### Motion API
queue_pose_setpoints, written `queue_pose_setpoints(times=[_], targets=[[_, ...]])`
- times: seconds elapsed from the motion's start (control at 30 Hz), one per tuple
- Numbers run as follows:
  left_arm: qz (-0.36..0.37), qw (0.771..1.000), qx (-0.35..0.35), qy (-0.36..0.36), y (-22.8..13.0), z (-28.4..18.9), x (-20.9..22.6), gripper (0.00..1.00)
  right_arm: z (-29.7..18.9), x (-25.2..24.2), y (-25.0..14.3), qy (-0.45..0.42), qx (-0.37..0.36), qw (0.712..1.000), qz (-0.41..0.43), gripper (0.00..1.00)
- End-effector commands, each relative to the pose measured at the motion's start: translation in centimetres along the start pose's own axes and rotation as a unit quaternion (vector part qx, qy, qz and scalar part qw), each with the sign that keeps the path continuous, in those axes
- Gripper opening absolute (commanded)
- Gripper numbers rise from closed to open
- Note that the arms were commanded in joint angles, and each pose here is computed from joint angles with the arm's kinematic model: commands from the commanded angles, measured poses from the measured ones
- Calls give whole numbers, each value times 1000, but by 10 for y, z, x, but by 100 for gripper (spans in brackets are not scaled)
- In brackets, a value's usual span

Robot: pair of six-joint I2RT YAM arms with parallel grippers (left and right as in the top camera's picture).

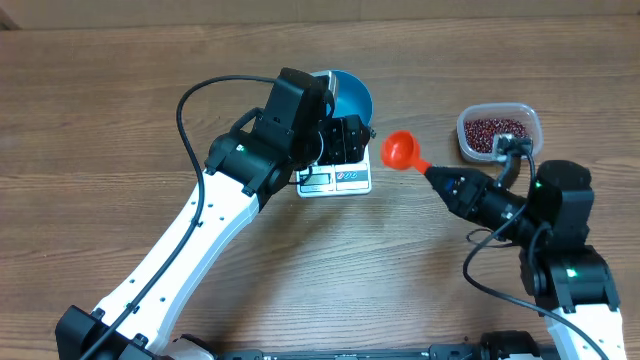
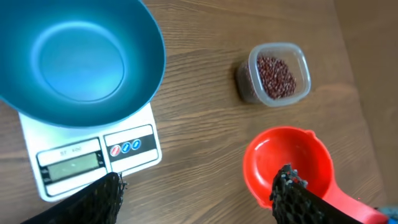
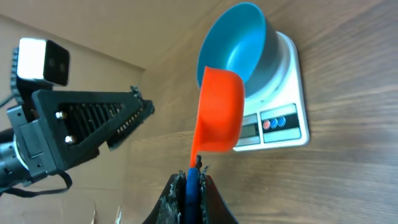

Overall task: Scoop item into bowl and weigh 150g on scale
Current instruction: 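Release the scoop from the left gripper, keeping it in the right, then carry the scoop with the right gripper toward the bean tub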

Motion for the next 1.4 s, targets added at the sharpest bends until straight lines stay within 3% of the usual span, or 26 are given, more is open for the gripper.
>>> queue_pose_setpoints(times=[0.0,0.4,0.67,0.83,0.93,1.2,1.37], targets=[[88,996,-24,-19,9,-26,-13,80,-14,7,0,-2,-11,1000,-18,4],[130,991,-21,-15,3,-53,-16,89,-41,14,-10,-67,19,997,-33,4],[150,987,-54,-7,25,-79,-25,91,-60,5,-11,-152,14,988,-29,4],[165,984,-69,2,35,-92,-25,91,-64,12,-3,-155,3,987,-35,4],[179,981,-75,10,39,-100,-25,91,-75,12,7,-206,-2,978,-33,4],[197,978,-66,14,37,-103,-25,92,-78,18,27,-250,41,965,-63,4],[193,980,-50,21,34,-97,-21,100,-73,15,33,-251,43,963,-87,4]])
Point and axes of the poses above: each gripper's point midway between its finger pads, its own z axis out along the fingers, its own x axis along the line the jaws close on, y = z × x, the point moved 4 cm from there along -z, back along the fingers, and after that the axes turned 4 degrees about -z, right-handed, at the moved point
